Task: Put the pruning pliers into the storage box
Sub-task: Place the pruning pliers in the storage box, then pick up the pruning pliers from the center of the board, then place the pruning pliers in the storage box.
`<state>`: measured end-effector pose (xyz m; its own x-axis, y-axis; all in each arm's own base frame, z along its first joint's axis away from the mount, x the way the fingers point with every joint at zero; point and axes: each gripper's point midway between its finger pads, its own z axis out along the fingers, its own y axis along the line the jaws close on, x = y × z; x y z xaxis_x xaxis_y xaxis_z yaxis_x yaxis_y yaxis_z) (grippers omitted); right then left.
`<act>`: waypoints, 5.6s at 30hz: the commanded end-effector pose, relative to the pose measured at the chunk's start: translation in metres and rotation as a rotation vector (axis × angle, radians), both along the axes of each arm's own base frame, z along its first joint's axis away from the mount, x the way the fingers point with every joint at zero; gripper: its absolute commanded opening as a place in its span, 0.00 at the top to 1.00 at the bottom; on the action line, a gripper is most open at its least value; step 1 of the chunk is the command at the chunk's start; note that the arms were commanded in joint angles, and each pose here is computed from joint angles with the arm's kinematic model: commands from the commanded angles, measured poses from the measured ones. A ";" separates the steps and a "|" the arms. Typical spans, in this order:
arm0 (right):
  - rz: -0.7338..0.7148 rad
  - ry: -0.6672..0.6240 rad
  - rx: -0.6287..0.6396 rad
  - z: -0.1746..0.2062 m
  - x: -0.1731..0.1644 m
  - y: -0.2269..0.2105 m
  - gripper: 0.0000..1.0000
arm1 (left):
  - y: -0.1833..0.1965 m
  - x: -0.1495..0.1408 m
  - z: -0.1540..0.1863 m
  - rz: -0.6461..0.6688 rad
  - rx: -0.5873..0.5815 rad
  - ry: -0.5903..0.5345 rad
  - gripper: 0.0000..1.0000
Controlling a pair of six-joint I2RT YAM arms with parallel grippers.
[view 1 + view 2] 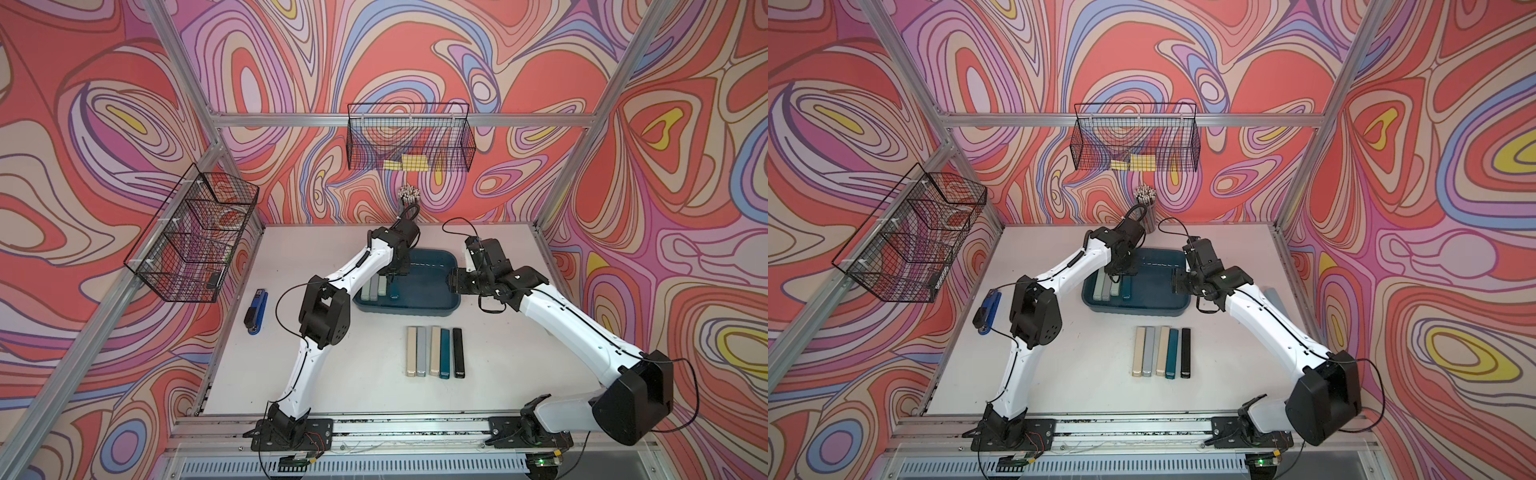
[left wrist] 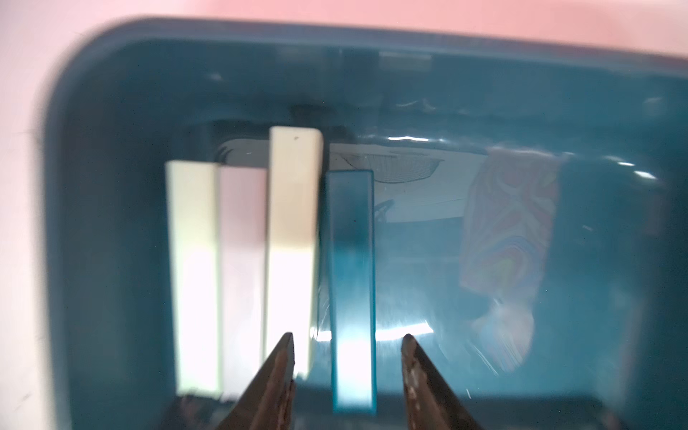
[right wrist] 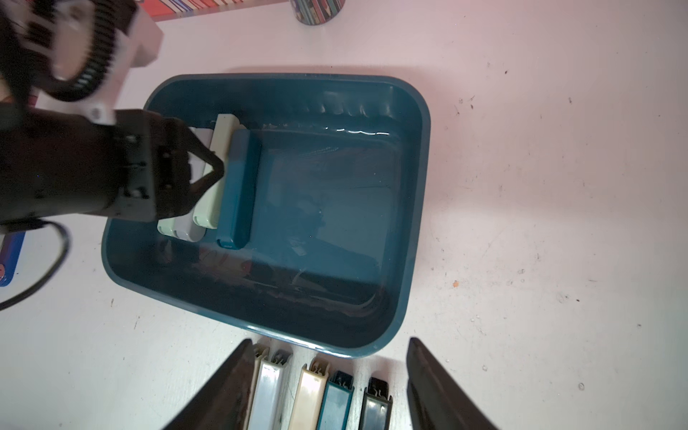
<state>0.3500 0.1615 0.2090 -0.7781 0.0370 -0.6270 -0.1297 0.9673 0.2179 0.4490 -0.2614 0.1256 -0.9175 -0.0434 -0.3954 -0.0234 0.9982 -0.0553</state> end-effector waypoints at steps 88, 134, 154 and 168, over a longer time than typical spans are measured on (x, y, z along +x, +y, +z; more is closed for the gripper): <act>-0.016 0.003 -0.002 -0.012 0.008 0.002 0.36 | -0.038 -0.231 -0.103 -0.133 0.069 0.261 0.89; -0.087 0.022 0.002 -0.004 -0.039 -0.028 0.36 | -0.054 0.006 -0.043 -0.088 -0.018 0.060 0.82; -0.071 0.059 0.003 -0.028 -0.031 -0.019 0.36 | -0.040 0.017 -0.094 -0.025 0.033 0.107 0.80; -0.061 0.073 0.013 -0.038 -0.026 -0.013 0.36 | -0.029 0.017 -0.102 -0.002 0.075 0.119 0.78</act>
<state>0.3235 0.1450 0.1780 -0.8122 0.0974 -0.5752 -0.0478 0.9715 0.2321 0.4640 -0.3002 0.0372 -0.9559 -0.0068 -0.2937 0.0011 0.9996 -0.0266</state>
